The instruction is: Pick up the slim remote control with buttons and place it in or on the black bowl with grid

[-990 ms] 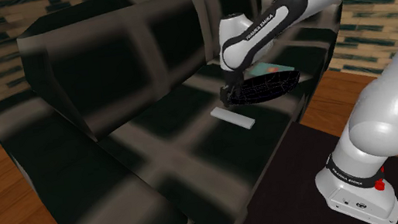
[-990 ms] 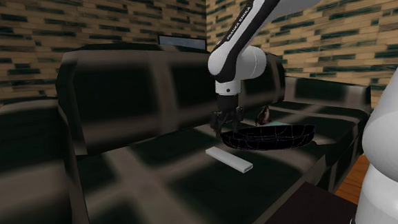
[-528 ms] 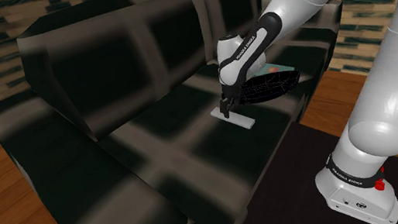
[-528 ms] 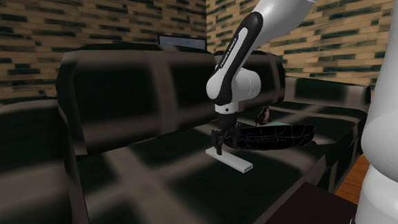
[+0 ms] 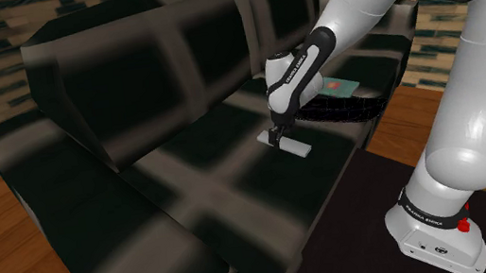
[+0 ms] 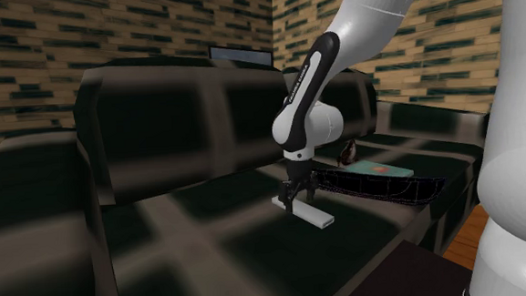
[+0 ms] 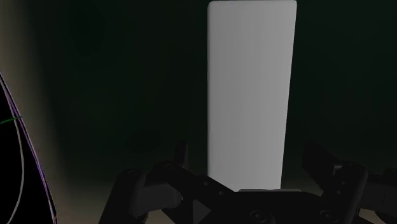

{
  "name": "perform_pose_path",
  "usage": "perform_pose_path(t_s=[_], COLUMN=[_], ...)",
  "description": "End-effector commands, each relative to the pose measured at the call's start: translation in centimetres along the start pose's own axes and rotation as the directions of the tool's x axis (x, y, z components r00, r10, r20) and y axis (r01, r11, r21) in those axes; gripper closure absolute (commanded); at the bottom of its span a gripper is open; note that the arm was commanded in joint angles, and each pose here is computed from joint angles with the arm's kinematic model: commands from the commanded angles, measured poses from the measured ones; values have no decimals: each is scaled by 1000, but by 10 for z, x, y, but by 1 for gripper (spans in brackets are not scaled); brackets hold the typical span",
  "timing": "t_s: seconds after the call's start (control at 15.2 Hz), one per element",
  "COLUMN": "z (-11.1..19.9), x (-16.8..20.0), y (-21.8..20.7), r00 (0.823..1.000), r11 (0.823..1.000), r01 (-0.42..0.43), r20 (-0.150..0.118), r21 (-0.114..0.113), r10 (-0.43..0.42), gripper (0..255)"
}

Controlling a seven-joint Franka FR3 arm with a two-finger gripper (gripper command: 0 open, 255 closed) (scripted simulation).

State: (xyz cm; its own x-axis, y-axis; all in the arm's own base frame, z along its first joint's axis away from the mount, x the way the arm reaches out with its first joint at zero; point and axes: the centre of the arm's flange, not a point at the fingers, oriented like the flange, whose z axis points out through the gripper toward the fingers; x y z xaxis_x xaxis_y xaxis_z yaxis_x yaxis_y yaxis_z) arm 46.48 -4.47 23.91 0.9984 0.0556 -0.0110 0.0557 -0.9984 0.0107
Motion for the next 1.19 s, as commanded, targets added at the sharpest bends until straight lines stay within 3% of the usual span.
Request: perform_pose_path(t_s=[0.0, 0.2, 0.26, 0.86, 1.12], z=[1, 1, 1, 1, -21], x=[0, 0, 0, 0, 0], y=[0, 0, 0, 0, 0], r00=[1000, 1000, 1000, 1000, 1000], r11=[1000, 1000, 1000, 1000, 1000], r01=[-1, -1, -1, -1, -1], r20=[0, 0, 0, 0, 0], r21=[0, 0, 0, 0, 0], r10=[1, 1, 1, 1, 1], gripper=[0, 0, 255, 255, 255])
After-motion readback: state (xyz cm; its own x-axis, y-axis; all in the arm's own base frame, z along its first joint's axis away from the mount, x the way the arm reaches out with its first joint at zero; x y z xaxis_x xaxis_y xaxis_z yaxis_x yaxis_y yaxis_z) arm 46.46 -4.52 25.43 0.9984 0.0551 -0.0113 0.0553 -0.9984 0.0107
